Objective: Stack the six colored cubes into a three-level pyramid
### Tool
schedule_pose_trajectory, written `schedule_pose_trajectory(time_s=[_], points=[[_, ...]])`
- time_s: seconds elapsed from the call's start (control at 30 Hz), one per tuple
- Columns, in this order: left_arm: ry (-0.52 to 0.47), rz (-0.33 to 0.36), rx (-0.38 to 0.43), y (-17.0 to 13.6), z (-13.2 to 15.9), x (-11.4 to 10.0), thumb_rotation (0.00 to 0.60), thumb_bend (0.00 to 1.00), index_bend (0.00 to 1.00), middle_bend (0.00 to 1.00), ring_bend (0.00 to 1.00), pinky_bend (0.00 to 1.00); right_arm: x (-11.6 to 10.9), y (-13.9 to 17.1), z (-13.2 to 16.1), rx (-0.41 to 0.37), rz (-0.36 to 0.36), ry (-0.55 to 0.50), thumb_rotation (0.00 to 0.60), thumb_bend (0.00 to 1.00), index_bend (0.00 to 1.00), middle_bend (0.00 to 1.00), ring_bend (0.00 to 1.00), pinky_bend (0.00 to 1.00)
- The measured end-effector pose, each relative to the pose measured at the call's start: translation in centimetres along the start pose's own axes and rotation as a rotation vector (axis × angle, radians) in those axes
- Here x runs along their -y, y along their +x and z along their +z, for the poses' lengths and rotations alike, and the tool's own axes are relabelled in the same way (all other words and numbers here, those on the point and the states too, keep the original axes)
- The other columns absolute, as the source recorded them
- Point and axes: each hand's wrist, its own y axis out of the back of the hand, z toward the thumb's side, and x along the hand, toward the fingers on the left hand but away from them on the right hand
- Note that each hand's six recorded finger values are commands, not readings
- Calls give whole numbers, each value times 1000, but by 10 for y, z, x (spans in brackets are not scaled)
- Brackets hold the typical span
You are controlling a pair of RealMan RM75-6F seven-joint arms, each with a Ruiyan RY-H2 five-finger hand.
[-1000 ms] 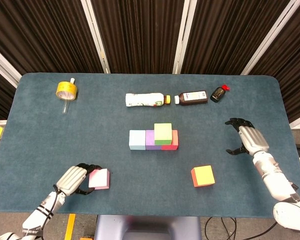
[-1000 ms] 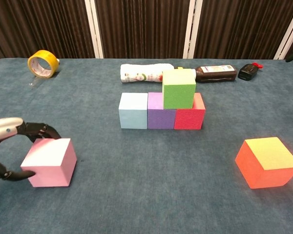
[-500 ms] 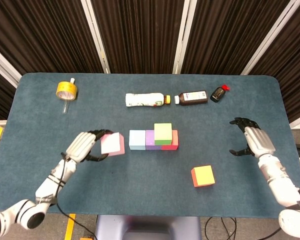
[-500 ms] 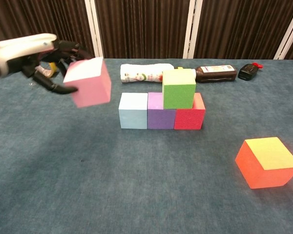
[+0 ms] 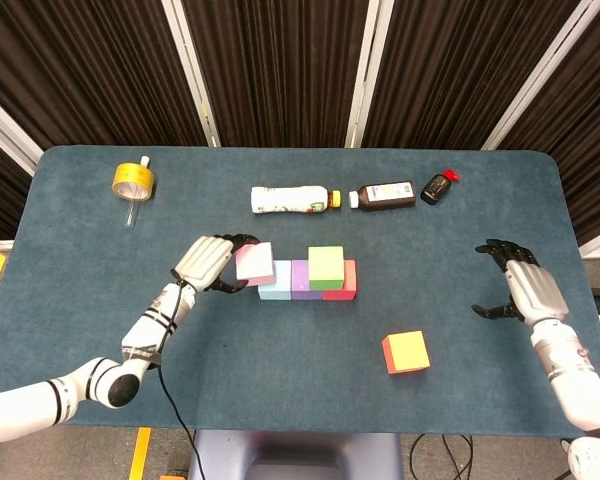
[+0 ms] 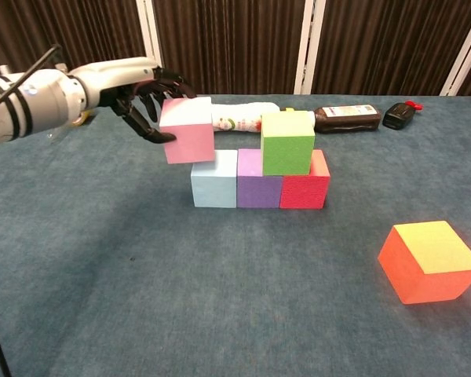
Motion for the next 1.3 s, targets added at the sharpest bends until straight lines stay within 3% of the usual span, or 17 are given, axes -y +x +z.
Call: schedule_pose_trajectory(time_s=[0.77, 1.3], points=[[-54, -45, -10, 24, 41, 16, 600, 336, 305, 420, 386, 314, -4, 5, -15, 28, -4, -15, 600, 260, 288, 190, 69, 157], [-39, -54, 0, 30, 47, 20, 600, 336, 303, 417, 380, 297, -6, 6, -23, 38, -9, -32, 600, 260, 285, 190, 69, 157]])
